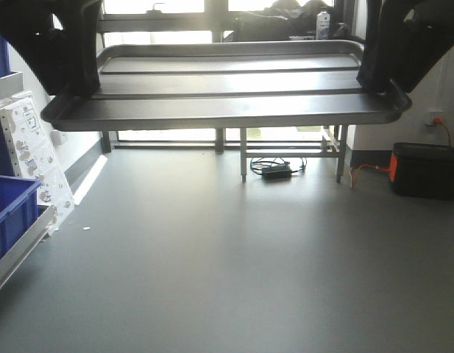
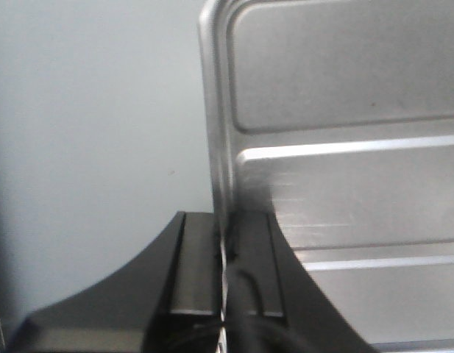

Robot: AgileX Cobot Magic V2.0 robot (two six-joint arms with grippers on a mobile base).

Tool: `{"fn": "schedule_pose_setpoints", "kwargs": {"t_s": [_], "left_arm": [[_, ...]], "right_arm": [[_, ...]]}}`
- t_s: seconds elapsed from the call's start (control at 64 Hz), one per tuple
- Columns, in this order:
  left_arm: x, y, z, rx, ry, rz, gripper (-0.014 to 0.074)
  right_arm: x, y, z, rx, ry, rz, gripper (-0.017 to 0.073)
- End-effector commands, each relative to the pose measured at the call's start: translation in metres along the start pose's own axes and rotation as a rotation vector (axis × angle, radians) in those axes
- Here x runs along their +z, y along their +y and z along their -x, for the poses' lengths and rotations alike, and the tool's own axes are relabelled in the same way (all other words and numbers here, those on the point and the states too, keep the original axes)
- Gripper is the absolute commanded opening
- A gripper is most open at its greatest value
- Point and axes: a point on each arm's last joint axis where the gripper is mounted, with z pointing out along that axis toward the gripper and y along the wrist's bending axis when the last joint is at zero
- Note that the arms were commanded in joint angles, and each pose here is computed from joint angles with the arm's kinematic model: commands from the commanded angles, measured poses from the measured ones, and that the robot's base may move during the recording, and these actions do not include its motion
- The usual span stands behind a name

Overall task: Grab silver tray and stack on right shelf
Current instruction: 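Hold the tray level with both grippers while the base drives to the other shelf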

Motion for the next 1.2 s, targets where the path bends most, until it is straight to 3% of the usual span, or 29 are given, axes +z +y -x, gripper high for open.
{"fn": "schedule_pose_setpoints", "kwargs": {"t_s": [0.0,1.187], "left_arm": [[-0.0220,-0.0062,0.0004,0.029,-0.071,-0.081,-0.0093],[-0.0219,-0.0056,0.0008,0.028,-0.072,-0.079,-0.0093]], "right_arm": [[-0.0196,0.0052,0.0107,-0.023,-0.138,0.075,0.0056],[-0.0196,0.0045,0.0113,-0.020,-0.140,0.075,0.0056]]}}
